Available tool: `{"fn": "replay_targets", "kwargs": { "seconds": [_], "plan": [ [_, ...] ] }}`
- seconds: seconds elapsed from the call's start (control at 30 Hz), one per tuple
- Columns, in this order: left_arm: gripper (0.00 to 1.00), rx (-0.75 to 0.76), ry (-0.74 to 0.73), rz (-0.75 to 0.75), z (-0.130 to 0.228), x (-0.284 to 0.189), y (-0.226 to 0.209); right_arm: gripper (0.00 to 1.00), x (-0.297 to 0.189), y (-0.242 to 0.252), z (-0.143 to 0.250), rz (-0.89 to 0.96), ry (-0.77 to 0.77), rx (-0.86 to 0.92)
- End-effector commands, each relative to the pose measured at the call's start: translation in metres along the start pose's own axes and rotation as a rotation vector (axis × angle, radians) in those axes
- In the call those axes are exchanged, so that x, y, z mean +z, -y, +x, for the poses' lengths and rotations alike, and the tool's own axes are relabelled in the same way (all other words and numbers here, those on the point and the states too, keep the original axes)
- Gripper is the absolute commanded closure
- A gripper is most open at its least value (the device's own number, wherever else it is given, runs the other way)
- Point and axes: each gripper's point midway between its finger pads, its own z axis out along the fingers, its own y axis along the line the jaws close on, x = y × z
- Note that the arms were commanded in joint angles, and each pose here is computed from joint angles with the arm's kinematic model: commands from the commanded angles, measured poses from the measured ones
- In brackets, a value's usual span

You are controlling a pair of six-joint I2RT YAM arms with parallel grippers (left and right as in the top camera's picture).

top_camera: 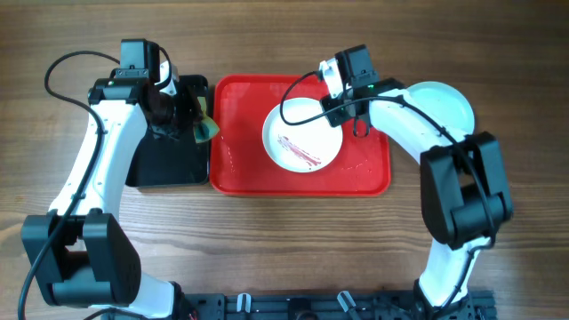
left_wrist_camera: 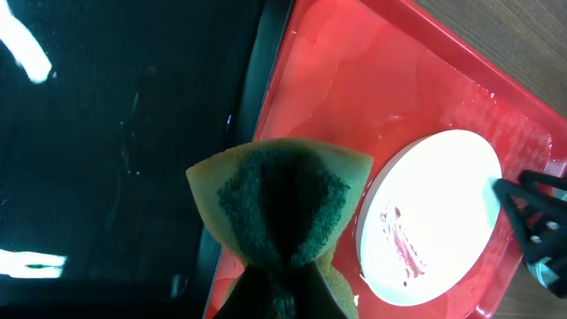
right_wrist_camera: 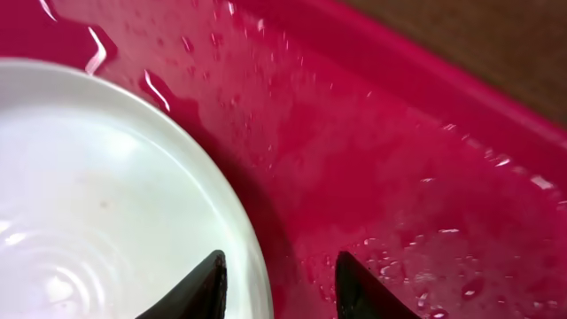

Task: Clean dirty plates on tray and stack at the side
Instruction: 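Drag the white plate left to the tray center with right gripper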

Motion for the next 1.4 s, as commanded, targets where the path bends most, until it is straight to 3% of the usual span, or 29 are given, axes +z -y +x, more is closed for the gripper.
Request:
{"fn": "replay_targets", "kwargs": {
  "seconds": [0.0, 0.1, 0.17, 0.3, 0.47, 0.67, 0.77, 0.97, 1.07, 1.13, 1.37],
  "plan": [
    [0.96, 0.023, 0.014, 0.001, -0.003, -0.002, 0.002, 0.64, 0.017, -0.003, 0.010, -0.029, -0.043, -0.013],
    [0.96, 0.023, 0.015, 0.001, -0.003, -0.002, 0.003, 0.87, 0.017, -0.003, 0.010, -0.028, -0.041, 0.002],
    [0.96, 0.023, 0.015, 0.001, -0.003, -0.002, 0.003, 0.96, 0.017, 0.001, 0.009, -0.008, -0.040, 0.041],
    [0.96, 0.023, 0.015, 0.001, -0.003, -0.002, 0.003, 0.96, 0.016, 0.004, 0.015, 0.018, -0.066, 0.154],
    [0.96, 0.023, 0.014, 0.001, -0.003, -0.002, 0.003, 0.96, 0.000, -0.004, 0.037, -0.001, -0.209, 0.309],
    [0.96, 0.023, 0.015, 0.001, -0.003, -0.002, 0.003, 0.96, -0.020, -0.059, 0.046, -0.248, -0.362, 0.602],
    [0.96, 0.023, 0.015, 0.001, -0.003, -0.002, 0.003, 0.96, -0.012, -0.079, 0.040, -0.279, -0.350, 0.719],
    [0.96, 0.023, 0.015, 0.001, -0.003, -0.002, 0.003, 0.96, -0.001, -0.089, 0.030, -0.292, -0.294, 0.777],
    [0.96, 0.023, 0.015, 0.001, -0.003, -0.002, 0.003, 0.82, 0.000, -0.088, 0.024, -0.299, -0.268, 0.771],
    [0.96, 0.024, 0.016, 0.002, -0.004, -0.002, 0.003, 0.80, 0.001, -0.087, 0.022, -0.303, -0.253, 0.750],
    [0.96, 0.027, 0.026, 0.007, -0.008, 0.001, 0.004, 0.84, 0.009, -0.087, 0.026, -0.310, -0.257, 0.698]
  ]
}}
